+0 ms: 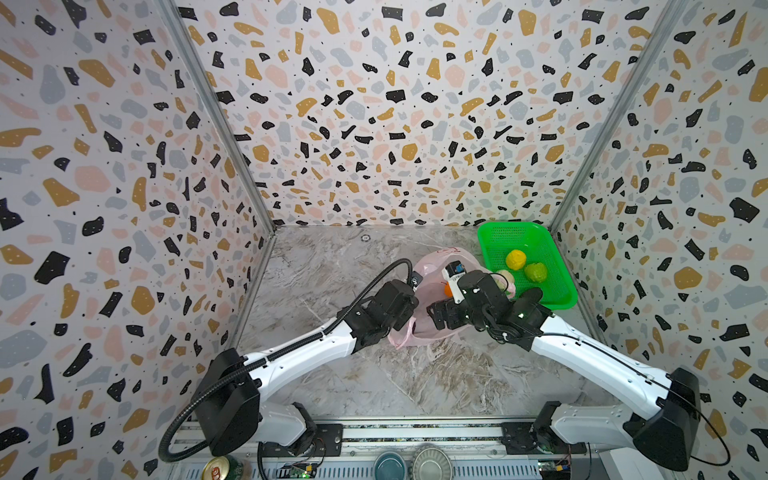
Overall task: Untie the knot of the plastic bag and take out the fruit
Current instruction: 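Open the right gripper and move it back into the bag mouth, then lower the right gripper onto the orange tangerine and close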
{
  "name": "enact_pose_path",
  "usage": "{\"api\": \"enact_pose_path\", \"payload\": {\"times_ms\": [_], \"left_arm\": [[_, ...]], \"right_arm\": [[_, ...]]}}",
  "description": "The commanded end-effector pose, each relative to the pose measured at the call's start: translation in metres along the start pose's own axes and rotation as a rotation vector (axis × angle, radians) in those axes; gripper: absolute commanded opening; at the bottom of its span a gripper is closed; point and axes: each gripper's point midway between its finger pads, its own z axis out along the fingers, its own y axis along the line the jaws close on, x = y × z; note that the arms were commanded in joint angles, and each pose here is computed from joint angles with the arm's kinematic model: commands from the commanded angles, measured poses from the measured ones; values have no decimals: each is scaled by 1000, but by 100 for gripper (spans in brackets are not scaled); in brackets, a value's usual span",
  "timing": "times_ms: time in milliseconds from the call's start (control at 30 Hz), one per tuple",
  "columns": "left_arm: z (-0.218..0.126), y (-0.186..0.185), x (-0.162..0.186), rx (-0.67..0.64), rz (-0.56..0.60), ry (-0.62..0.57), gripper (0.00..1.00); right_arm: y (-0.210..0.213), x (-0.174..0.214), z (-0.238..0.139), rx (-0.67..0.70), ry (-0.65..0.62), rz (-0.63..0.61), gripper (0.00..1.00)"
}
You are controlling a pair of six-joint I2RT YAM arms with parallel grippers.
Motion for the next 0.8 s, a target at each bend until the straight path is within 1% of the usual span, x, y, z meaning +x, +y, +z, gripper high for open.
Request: {"api": "enact_pose_path", "payload": {"times_ms": [0, 167, 333, 400, 533, 667, 767], "left_arm": [[-11, 2, -28, 21, -26, -86, 0], [-14, -2, -35, 46, -42, -111, 0], [-16, -6, -37, 72, -45, -125, 0], [-17, -9, -36, 81, -42, -128, 0], [-18, -12, -34, 92, -44, -129, 0], [-18, -16, -33, 107, -46, -131, 0], [-18, -19, -33, 117, -44, -132, 0]], "right_arm": [[-7, -6, 11, 59, -31, -47, 91], [-13, 10, 46, 96, 33, -76, 87], [-23, 20, 83, 127, 67, -50, 86], [-31, 20, 97, 142, 77, -21, 86], [-51, 15, 124, 134, 79, 80, 87], [-70, 2, 141, 199, 62, 124, 93], [-86, 1, 152, 246, 47, 204, 97]]}}
